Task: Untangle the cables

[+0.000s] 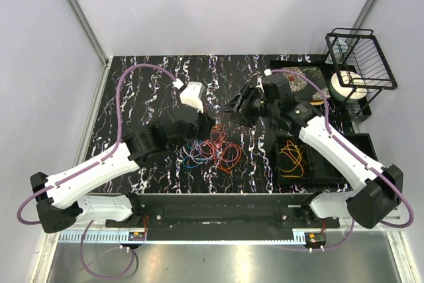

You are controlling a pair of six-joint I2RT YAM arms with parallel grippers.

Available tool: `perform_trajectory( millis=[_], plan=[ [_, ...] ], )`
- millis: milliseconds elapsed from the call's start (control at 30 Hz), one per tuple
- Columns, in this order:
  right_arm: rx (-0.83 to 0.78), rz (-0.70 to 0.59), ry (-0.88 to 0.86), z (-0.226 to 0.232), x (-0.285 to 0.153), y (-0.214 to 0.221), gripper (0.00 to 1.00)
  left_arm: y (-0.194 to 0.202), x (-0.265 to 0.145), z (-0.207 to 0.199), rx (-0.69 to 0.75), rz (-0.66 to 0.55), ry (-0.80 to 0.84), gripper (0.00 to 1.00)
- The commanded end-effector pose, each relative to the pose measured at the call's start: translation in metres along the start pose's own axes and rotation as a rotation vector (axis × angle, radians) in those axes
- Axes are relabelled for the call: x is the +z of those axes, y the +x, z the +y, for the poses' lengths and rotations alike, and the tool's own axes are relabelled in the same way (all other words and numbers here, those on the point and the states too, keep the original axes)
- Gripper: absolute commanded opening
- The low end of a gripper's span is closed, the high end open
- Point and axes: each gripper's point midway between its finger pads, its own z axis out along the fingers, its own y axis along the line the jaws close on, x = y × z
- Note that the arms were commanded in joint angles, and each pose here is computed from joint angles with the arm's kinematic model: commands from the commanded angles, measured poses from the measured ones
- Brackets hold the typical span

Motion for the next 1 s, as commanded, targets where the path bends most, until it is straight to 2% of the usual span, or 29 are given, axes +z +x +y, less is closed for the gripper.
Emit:
perform_trajectory(
  millis=[0,33,133,167,200,233,267,300,367,400,433,533,700,967],
  plan=[
    [-0.008,-0.039,-0.025,0.009,0.000,-0.008,0.51,-0.013,-0.004,-0.017,-0.040,-0.061,0.061,0.00],
    [-0.008,-0.042,-0.024,0.009,0.000,-0.008,0.43,-0.012,-0.004,-0.018,-0.038,-0.058,0.064,0.00],
    [-0.010,-0.063,-0.025,0.010,-0.004,-0.010,0.30,-0.008,-0.002,-0.018,-0.039,-0.049,0.063,0.00],
    [-0.011,-0.072,-0.026,0.010,-0.006,-0.011,0.16,-0.007,-0.001,-0.019,-0.040,-0.044,0.065,0.00],
    [-0.017,-0.080,-0.025,0.011,-0.008,-0.012,0.08,-0.004,0.000,-0.019,-0.037,-0.034,0.067,0.00],
    [-0.018,-0.084,-0.020,0.010,-0.009,-0.013,0.01,-0.003,0.000,-0.021,-0.034,-0.030,0.071,0.02],
    [-0.027,-0.098,-0.025,0.015,-0.012,-0.016,0.00,0.000,0.002,-0.022,-0.025,-0.021,0.074,0.07],
    [-0.048,-0.104,-0.021,0.016,-0.013,-0.018,0.00,0.000,0.002,-0.023,-0.017,-0.017,0.081,0.32],
    [-0.083,-0.132,-0.028,0.031,-0.024,-0.026,0.00,0.004,0.002,-0.021,0.011,0.007,0.072,0.65],
    [-0.118,-0.146,-0.023,0.034,-0.028,-0.031,0.00,0.003,0.000,-0.018,0.012,0.003,0.059,0.81],
    [-0.143,-0.176,-0.030,0.049,-0.041,-0.039,0.00,0.001,-0.002,-0.016,0.016,0.001,0.053,0.86],
    [-0.224,-0.249,-0.028,0.074,-0.069,-0.055,0.00,0.003,-0.008,-0.005,0.025,-0.004,0.021,0.94],
    [-0.313,-0.323,-0.005,0.090,-0.104,-0.070,0.00,0.004,-0.015,0.004,0.021,-0.019,0.007,0.96],
    [-0.416,-0.515,0.041,0.105,-0.161,-0.103,0.00,0.001,-0.025,0.016,0.025,-0.038,-0.019,0.96]
  ],
)
